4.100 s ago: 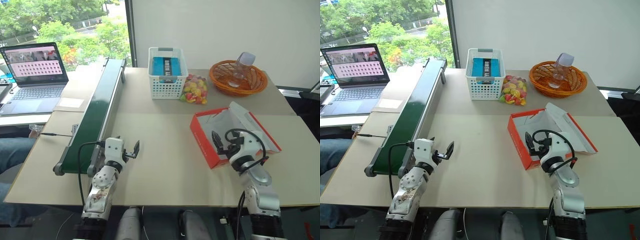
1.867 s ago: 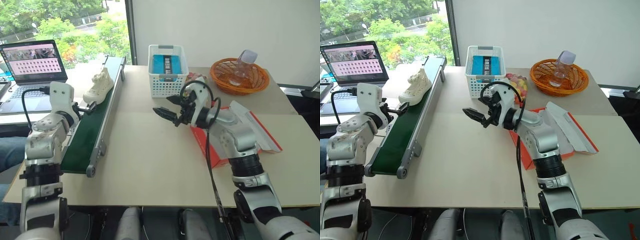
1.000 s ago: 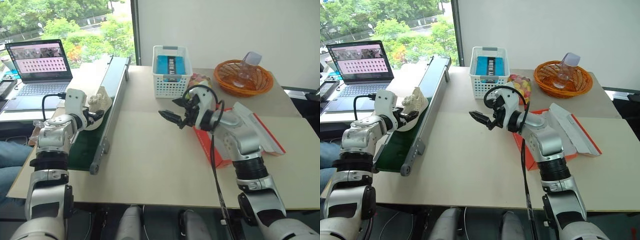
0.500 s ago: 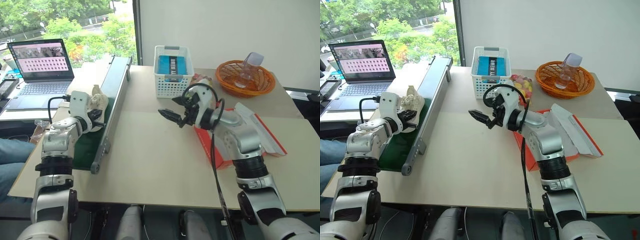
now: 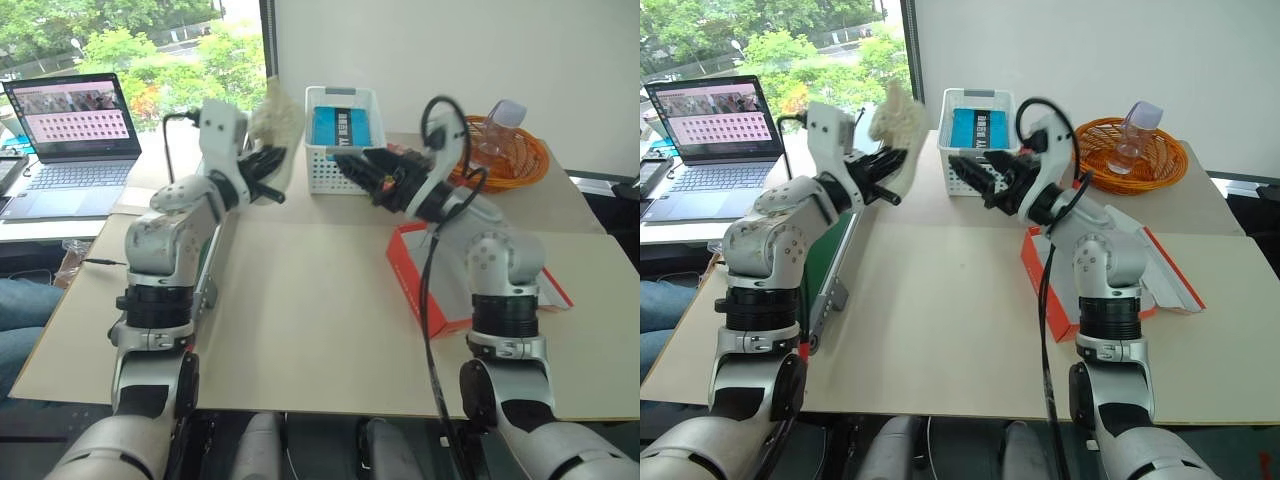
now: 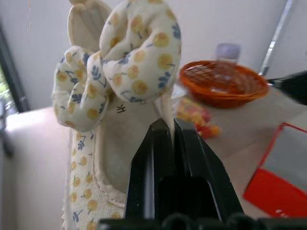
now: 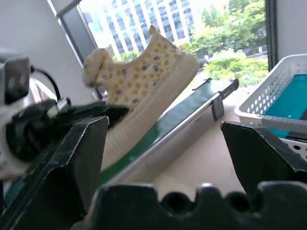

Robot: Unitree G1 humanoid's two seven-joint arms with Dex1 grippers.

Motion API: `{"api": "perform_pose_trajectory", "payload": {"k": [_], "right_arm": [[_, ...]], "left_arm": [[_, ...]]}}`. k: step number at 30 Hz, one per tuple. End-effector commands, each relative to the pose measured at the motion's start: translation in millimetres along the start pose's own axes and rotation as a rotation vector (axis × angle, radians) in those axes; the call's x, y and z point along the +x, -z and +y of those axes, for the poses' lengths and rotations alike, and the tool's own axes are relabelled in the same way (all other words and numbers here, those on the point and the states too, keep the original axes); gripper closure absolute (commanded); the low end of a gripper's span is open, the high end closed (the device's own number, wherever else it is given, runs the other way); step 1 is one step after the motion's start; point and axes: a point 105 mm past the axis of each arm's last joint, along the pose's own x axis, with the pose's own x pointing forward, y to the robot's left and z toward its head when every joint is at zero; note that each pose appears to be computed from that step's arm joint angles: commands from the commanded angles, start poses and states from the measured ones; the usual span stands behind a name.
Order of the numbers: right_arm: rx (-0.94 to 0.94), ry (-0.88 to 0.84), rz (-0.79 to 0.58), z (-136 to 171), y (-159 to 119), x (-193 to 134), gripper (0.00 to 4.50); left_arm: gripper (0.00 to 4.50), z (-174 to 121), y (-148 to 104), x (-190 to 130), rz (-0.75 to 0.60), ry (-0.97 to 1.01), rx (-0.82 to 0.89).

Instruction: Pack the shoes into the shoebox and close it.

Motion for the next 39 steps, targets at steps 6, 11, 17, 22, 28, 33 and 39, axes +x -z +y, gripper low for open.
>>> {"api": "perform_pose_trajectory", "payload": {"k": [6,11,17,22,28,33,39], "right_arm": [[0.239,0.123,-0.163,-9.4,-42.9,-19.9,0.0],[0.221,0.197,-0.101,-15.1,-33.8,-28.5,0.0],[0.23,0.191,-0.095,-10.2,-31.3,-29.4,0.0],[0.248,0.221,-0.038,-15.7,-14.5,-33.3,0.0],[0.159,0.296,-0.024,-36.5,-29.2,-54.2,0.0],[0.096,0.368,-0.077,-53.1,-68.0,-78.9,0.0],[0.231,0.238,-0.089,-29.3,-56.4,-68.7,0.0]], "left_arm": [[4.4,-78.4,-19.1,20.3,-0.064,0.275,0.036],[4.4,-111.5,-17.3,26.5,-0.071,0.386,0.06],[4.4,-135.7,-15.9,27.0,-0.082,0.469,0.084],[4.4,-125.7,-20.7,31.1,-0.097,0.438,0.103],[4.4,-110.8,-16.2,28.6,-0.075,0.398,0.143],[4.4,-97.4,-17.1,22.7,-0.073,0.349,0.184],[4.4,-95.2,-25.2,21.8,-0.11,0.331,0.151]]}}
